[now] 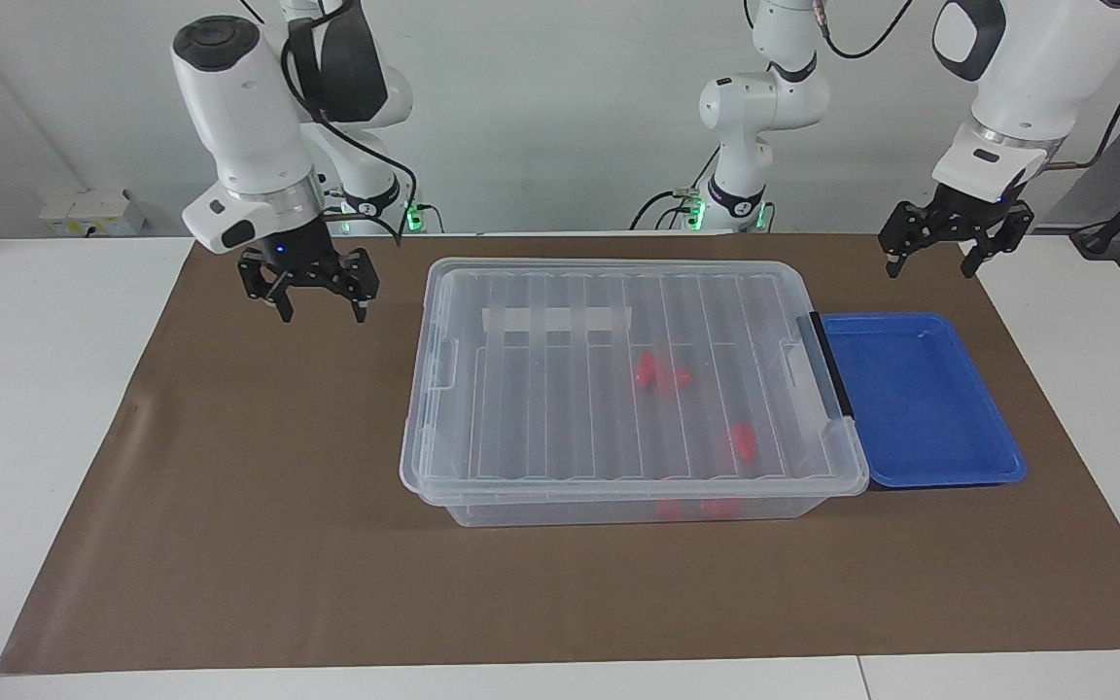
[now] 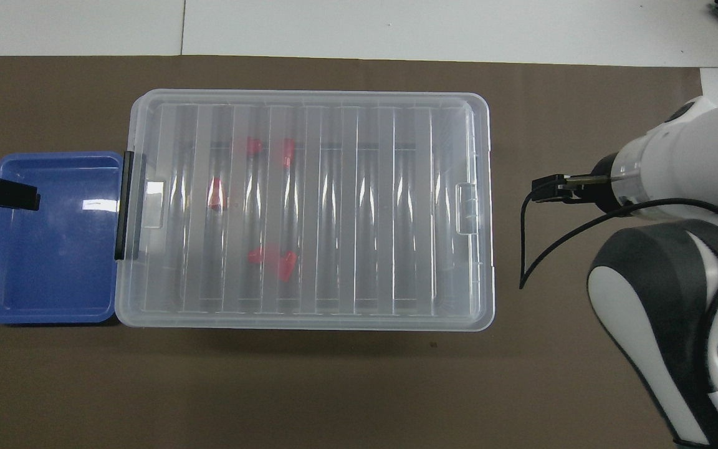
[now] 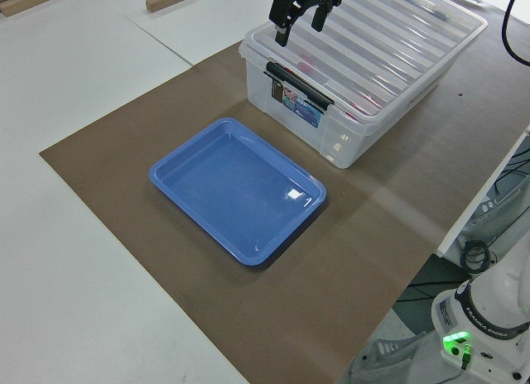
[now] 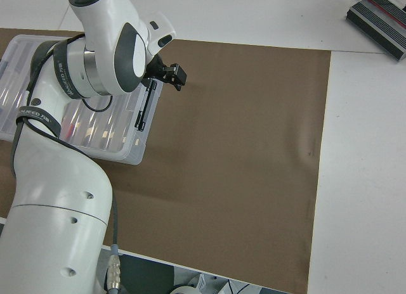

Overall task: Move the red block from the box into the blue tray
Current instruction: 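Reach the right gripper to the clear lid's edge and grip it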

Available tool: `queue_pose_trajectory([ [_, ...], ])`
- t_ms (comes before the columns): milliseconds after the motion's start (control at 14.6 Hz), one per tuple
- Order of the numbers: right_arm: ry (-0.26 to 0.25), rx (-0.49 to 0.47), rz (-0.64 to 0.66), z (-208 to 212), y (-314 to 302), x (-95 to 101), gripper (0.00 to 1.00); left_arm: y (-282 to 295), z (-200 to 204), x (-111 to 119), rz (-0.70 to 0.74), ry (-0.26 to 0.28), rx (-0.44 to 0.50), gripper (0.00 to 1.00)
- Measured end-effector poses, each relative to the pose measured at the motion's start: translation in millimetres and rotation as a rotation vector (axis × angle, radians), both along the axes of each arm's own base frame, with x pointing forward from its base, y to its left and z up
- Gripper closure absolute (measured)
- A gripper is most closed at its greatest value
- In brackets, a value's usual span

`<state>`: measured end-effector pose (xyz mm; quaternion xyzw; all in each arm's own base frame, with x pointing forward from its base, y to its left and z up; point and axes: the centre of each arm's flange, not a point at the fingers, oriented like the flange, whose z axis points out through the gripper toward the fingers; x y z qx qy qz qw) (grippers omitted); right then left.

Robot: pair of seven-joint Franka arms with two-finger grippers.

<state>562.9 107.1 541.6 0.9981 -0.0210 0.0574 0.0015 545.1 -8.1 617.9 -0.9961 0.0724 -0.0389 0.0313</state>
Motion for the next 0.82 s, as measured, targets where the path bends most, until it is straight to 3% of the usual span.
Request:
queue_pose_trajectory([
  [824, 0.000, 0.019, 0.004, -67, 60, 17.9, 0.00, -4, -1, 1, -0.008, -0.005, 0.000, 0.00],
])
